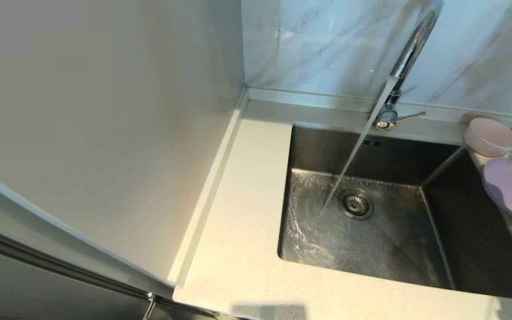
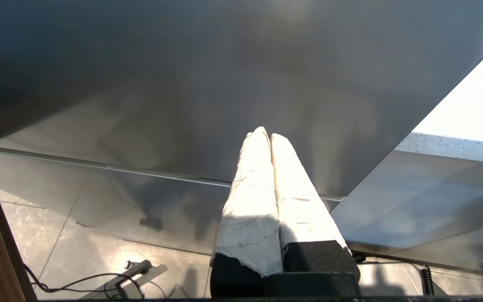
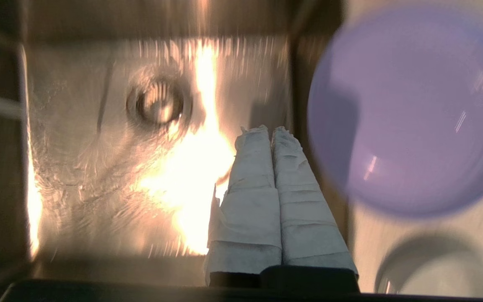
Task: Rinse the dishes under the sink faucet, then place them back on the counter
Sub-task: Pick up the bowl
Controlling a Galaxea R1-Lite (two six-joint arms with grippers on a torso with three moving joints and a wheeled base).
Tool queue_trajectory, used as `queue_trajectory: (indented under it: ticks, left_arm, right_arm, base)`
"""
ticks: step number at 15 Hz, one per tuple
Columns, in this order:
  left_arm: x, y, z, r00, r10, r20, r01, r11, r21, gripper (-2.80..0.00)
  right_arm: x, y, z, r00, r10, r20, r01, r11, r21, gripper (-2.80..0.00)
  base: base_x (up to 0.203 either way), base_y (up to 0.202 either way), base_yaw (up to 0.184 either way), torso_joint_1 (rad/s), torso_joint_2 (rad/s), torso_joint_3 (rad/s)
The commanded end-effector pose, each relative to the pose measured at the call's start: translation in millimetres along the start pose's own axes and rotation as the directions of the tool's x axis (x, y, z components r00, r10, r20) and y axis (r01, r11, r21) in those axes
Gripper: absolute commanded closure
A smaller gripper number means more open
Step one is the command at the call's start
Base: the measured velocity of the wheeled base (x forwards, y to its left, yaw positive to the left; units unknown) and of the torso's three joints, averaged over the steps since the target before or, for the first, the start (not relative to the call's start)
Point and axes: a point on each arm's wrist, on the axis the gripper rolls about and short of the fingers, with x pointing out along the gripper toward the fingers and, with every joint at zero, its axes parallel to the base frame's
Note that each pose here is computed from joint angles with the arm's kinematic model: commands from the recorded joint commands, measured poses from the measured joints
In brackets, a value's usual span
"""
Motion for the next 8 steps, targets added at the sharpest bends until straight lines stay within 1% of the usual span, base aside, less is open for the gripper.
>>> queue_trajectory:
  ticks: [1,3,4,5,8]
  left_arm:
    - [0.0,0.0,0.0,1.0,0.001,0.0,-0.001,1.0,0.0,0.0]
    - [0.0,0.0,0.0,1.0,0.001,0.0,-0.001,1.0,0.0,0.0]
    - [0.0,0.0,0.0,1.0,0.001,0.0,-0.001,1.0,0.0,0.0]
    - [0.0,0.0,0.0,1.0,-0.001,0.0,0.001,1.0,0.0,0.0]
    - [0.0,0.0,0.0,1.0,0.001,0.0,-0.001,1.0,0.0,0.0]
  right_arm:
    - [-4.9,-13.6,-10.6,0.993,-0.047,-0.11,0.047,0.999,0.002,0.0]
    - [-21.1,-31.9,-31.0,0.973,-0.106,-0.207,0.087,0.991,-0.099,0.0]
    - [-28.9,-38.4,-41.9,0.964,-0.129,-0.234,0.099,0.986,-0.136,0.0]
    - [-33.5,-44.2,-48.9,0.956,-0.154,-0.25,0.118,0.981,-0.153,0.0]
    - [-44.4,-67.1,-59.4,0.933,-0.239,-0.269,0.197,0.965,-0.173,0.0]
  base:
    - [0.0,0.0,0.0,0.0,0.0,0.0]
    - [0.0,0.0,0.0,0.0,0.0,0.0]
    - [0.0,0.0,0.0,0.0,0.0,0.0]
    - [0.0,0.0,0.0,0.0,0.0,0.0]
    - [0.0,0.0,0.0,0.0,0.0,0.0]
